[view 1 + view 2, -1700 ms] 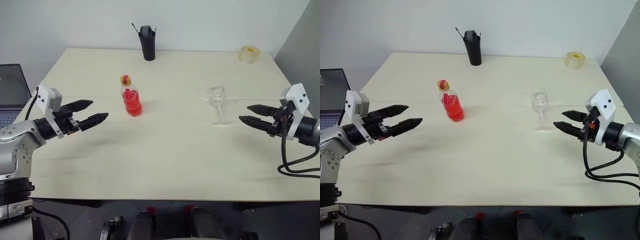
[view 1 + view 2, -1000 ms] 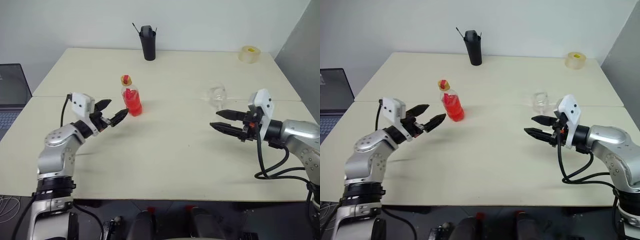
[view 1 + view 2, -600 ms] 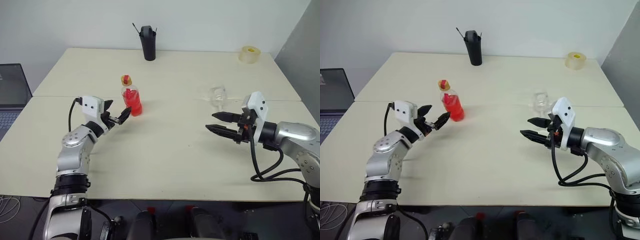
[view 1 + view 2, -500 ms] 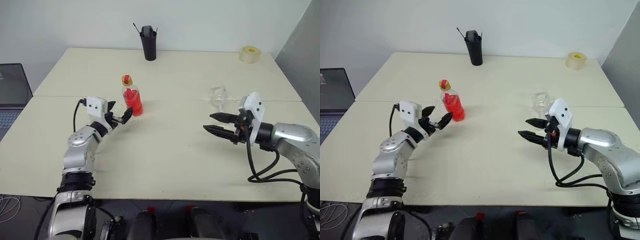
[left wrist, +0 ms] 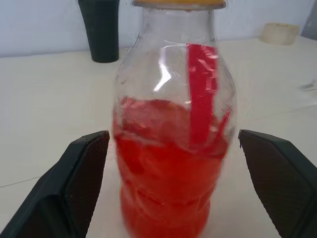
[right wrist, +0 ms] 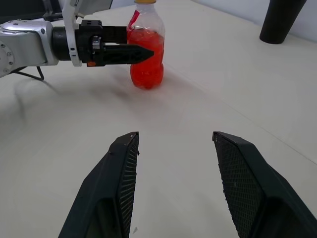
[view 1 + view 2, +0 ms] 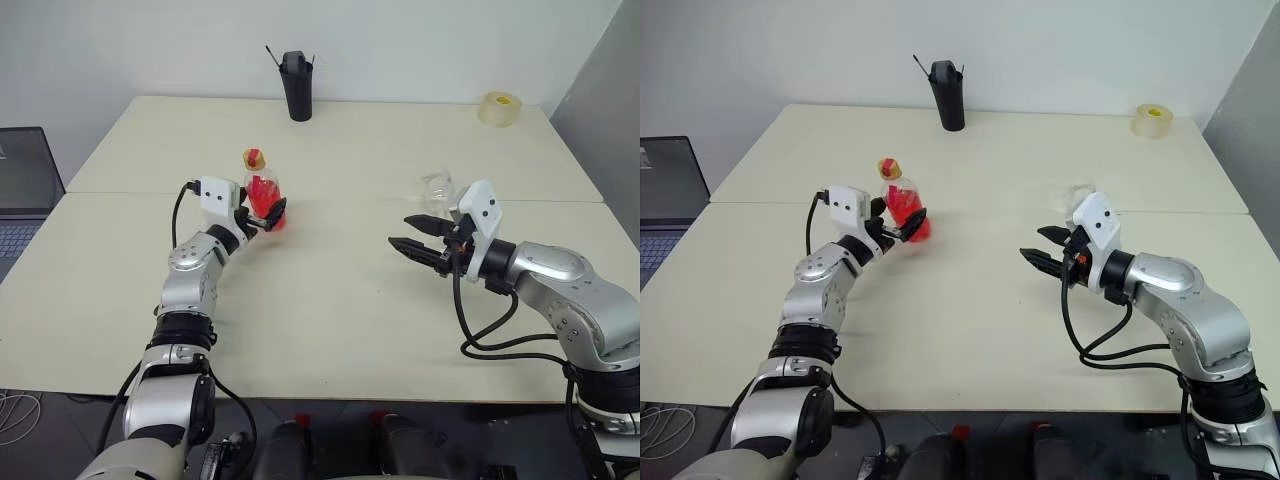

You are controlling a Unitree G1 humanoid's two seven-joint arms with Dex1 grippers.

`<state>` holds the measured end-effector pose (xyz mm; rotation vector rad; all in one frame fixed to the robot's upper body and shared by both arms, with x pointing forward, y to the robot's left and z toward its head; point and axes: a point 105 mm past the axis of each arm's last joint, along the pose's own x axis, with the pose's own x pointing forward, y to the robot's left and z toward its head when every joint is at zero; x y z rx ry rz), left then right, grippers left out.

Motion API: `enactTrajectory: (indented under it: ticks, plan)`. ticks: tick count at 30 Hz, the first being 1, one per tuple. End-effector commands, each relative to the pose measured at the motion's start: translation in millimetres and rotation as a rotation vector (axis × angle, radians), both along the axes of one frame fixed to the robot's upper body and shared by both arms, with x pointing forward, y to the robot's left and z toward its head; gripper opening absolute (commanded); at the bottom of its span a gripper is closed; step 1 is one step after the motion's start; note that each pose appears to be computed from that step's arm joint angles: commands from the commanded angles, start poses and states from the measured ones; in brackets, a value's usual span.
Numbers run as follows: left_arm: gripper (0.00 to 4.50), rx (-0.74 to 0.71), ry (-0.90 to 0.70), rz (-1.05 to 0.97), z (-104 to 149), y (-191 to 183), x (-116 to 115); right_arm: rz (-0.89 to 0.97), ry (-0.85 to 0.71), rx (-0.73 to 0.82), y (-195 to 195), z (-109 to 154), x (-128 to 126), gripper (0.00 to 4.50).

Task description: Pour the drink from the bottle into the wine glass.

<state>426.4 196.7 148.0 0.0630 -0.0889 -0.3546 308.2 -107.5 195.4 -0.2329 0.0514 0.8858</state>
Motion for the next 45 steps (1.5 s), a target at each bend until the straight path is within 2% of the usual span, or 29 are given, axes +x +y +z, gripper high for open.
enactTrajectory:
  ticks: [1,8,14,18,19,22,24,26,28,31,35,38,45]
  plan:
    - [4.48,0.021,-0.048,0.048,10.5,6.3,5.7,0.005,-0.053,0.002,1.9,10.0,-4.3,2.53]
    - [4.48,-0.026,-0.043,0.026,8.8,-20.8,22.0,0.013,-0.052,0.005,4.2,10.5,-4.1,2.53]
    - [4.48,-0.062,-0.057,0.087,11.4,-19.8,31.4,0.016,-0.056,0.0,5.2,11.6,-3.4,2.53]
    - [3.6,-0.075,-0.074,0.105,13.0,-15.4,31.9,0.013,-0.062,-0.004,4.0,13.3,-3.5,2.53]
    - [3.23,-0.074,-0.078,0.103,13.1,-14.0,31.3,0.011,-0.065,-0.003,3.4,14.5,-3.8,2.53]
    - [2.53,-0.059,-0.104,0.025,17.0,-16.4,26.3,-0.007,-0.094,0.01,2.3,27.2,-4.3,2.53]
    - [2.31,-0.01,-0.099,-0.129,19.7,-31.5,19.3,-0.041,-0.112,0.033,2.9,42.9,-1.9,2.53]
    - [2.21,0.1,-0.09,-0.309,20.7,-51.2,5.4,-0.073,-0.127,0.041,5.0,57.5,-0.7,2.53]
    - [2.21,0.155,-0.07,-0.511,29.5,-74.2,-20.7,-0.039,-0.12,0.025,17.5,68.2,-8.9,2.53]
    - [2.21,0.18,-0.026,-0.704,37.3,-99.1,-58.3,0.018,-0.1,0.006,35.3,72.0,-23.5,2.53]
    - [2.21,0.152,-0.023,-0.844,48.0,-122.1,-90.2,0.107,-0.054,-0.007,53.6,65.2,-46.2,2.53]
    - [2.21,0.122,-0.003,-0.977,48.8,-139.2,-111.3,0.123,-0.037,-0.022,55.7,60.3,-53.6,2.53]
    - [2.21,0.151,0.056,-1.096,37.9,-146.8,-125.1,0.105,-0.055,-0.068,39.8,65.7,-60.4,2.53]
